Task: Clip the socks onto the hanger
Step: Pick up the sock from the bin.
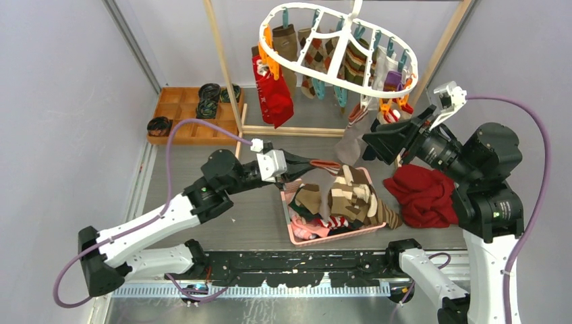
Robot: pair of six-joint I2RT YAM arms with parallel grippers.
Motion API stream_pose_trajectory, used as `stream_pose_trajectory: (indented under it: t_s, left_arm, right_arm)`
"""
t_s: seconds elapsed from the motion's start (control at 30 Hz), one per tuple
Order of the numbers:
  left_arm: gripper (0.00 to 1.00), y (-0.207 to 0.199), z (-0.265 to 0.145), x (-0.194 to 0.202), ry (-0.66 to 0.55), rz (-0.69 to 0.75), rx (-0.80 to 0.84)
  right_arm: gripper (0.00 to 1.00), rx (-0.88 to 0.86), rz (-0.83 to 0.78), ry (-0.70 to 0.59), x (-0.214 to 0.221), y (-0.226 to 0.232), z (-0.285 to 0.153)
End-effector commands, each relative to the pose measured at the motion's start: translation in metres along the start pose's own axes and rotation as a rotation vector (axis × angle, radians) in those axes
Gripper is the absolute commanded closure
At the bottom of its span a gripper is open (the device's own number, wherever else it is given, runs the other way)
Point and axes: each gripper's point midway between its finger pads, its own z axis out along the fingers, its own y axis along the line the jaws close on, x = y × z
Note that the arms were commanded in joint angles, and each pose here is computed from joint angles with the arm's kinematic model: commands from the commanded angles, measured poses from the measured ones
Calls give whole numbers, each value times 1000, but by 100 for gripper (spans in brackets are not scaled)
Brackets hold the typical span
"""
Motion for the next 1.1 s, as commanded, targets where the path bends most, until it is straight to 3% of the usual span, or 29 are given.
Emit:
stream_pose_trajectory:
  t_s: [0.0, 0.23, 0.37, 0.47, 0.77, 1.07]
  left_arm:
    - [100, 18, -26, 23, 238, 213, -40]
    - [100, 31, -35, 21, 299, 292, -86]
    - [100, 34, -31, 18, 304, 242, -107]
    - [100, 35, -28, 14, 291, 206, -119]
    - [100, 36, -30, -2, 253, 138, -149]
    - [100, 48, -26, -13, 224, 23, -167]
  right_arm:
    - [39, 50, -32, -5, -11, -14, 9]
    - [39, 111, -8, 53, -5, -33, 30]
    - [41, 173, -59, 109, 5, -36, 49]
    - [48, 220, -100, 141, 11, -35, 65]
    - [73, 384, -87, 42, -8, -60, 74]
    - [75, 529, -98, -13, -20, -82, 62]
